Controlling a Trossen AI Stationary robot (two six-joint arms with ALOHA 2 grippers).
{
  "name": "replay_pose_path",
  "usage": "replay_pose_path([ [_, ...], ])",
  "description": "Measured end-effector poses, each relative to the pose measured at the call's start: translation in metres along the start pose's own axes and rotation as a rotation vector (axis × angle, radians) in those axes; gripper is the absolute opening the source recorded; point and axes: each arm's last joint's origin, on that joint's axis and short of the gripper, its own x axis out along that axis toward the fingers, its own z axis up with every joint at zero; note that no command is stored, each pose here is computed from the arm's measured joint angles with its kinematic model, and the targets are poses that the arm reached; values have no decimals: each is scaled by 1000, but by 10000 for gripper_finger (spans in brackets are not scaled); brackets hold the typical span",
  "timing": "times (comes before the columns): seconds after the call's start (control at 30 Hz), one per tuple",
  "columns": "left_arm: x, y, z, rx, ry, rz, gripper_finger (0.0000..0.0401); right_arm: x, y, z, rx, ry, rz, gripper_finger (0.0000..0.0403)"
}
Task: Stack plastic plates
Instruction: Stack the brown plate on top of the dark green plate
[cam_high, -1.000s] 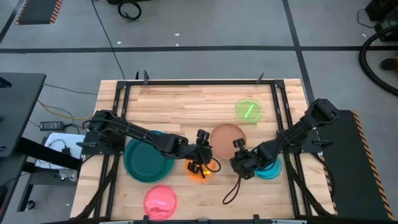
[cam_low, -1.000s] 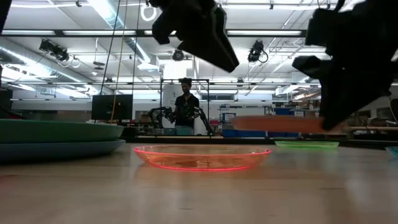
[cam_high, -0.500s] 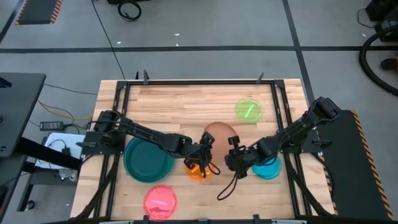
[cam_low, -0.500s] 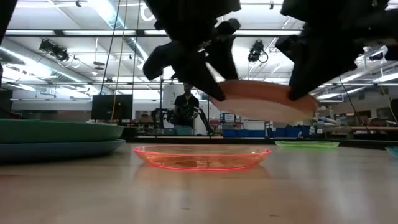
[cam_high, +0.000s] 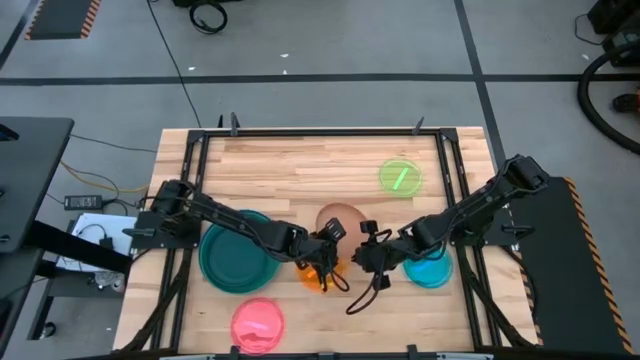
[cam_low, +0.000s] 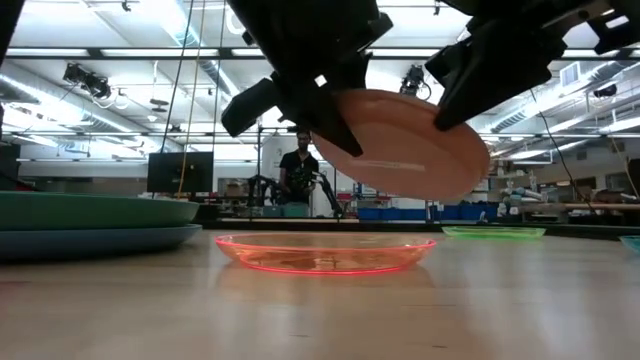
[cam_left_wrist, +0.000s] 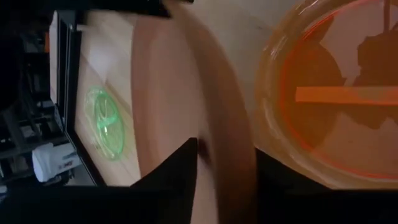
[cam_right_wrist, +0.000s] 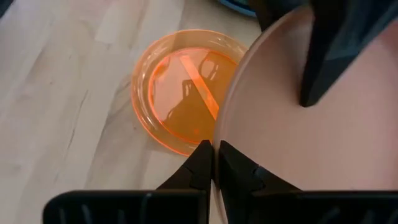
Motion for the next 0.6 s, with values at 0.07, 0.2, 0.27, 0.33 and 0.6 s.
replay_pose_path([
  [0.07, -1, -1, 2, 4, -3, 0, 93, 0, 0, 1, 3, -11, 11, 33],
  [0.2, -1, -1, 2, -6, 1, 1, 62, 0, 1, 3, -2, -24, 16, 47],
  [0.27, -1, -2, 1, -8, 3, -8, 54, -2, 0, 3, -5, -29, 15, 59],
  [0.33, -1, -2, 1, -27, 5, -10, 54, -6, -1, 5, 1, -47, 14, 75],
  [0.6, -1, -3, 1, -94, 7, -12, 62, -36, -10, 13, 39, -126, 25, 171],
])
